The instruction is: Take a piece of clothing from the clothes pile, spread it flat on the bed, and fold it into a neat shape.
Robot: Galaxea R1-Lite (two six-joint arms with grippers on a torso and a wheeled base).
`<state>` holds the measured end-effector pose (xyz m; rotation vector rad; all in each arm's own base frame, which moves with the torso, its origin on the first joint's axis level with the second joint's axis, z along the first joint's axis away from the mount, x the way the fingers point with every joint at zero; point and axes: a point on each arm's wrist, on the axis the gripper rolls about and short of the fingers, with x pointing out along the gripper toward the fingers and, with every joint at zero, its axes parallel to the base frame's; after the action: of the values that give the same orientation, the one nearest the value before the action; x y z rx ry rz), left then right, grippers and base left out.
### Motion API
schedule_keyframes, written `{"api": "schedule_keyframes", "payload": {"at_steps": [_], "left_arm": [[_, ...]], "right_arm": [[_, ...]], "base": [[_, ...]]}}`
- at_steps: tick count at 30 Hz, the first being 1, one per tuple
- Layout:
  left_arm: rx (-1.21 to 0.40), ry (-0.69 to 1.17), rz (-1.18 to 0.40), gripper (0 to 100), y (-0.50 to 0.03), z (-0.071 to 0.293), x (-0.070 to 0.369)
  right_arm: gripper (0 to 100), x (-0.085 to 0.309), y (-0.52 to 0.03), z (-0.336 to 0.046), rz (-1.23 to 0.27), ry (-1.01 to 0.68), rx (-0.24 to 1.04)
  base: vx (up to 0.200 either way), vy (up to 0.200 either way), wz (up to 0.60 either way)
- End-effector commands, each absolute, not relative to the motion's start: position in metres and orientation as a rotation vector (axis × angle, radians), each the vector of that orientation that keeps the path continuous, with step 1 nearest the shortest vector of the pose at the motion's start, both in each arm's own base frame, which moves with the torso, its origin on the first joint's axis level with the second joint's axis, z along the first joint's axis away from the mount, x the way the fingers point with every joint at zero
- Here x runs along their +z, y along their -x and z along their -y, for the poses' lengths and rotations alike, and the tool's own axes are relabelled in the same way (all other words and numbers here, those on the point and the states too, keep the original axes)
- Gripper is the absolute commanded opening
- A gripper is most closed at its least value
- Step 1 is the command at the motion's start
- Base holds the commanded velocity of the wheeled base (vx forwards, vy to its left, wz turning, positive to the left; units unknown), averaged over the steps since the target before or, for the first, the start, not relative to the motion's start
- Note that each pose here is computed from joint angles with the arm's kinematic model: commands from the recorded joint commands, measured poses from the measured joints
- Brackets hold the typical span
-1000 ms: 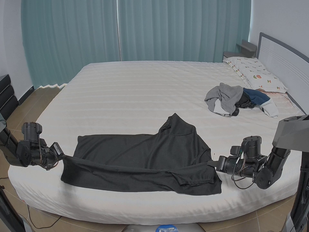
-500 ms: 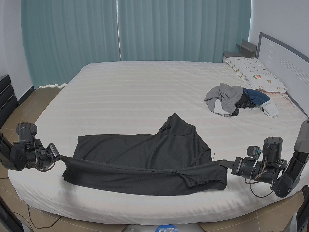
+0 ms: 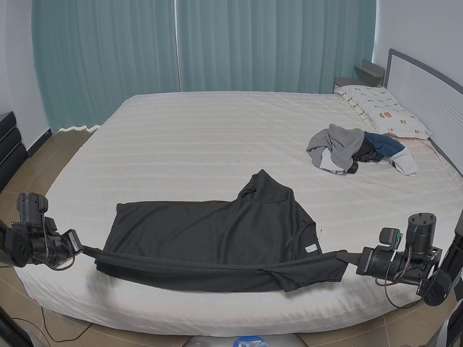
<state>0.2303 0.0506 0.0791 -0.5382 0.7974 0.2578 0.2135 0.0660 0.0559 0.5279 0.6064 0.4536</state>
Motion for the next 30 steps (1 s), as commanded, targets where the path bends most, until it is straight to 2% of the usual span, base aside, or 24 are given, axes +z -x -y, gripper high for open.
{"api": "schedule_keyframes", "payload": {"at_steps": [1, 20, 26, 30], "left_arm": [[0.251, 0.521, -0.776, 0, -0.221, -0.049, 0.085], [0.226, 0.432, -0.874, 0, -0.187, -0.041, 0.098], [0.225, 0.435, -0.896, 0, -0.197, -0.043, 0.101], [0.231, 0.451, -0.925, 0, -0.218, -0.048, 0.095]], "right_arm": [[0, 0.057, -0.208, -0.065, -0.608, -0.525, 0.455], [0, 0.049, -0.183, -0.068, -0.679, -0.455, 0.485], [0, 0.049, -0.192, -0.068, -0.665, -0.461, 0.477], [0, 0.04, -0.218, -0.075, -0.655, -0.458, 0.451]], "base": [[0.0, 0.0, 0.0], [0.0, 0.0, 0.0], [0.0, 0.0, 0.0], [0.0, 0.0, 0.0]]}}
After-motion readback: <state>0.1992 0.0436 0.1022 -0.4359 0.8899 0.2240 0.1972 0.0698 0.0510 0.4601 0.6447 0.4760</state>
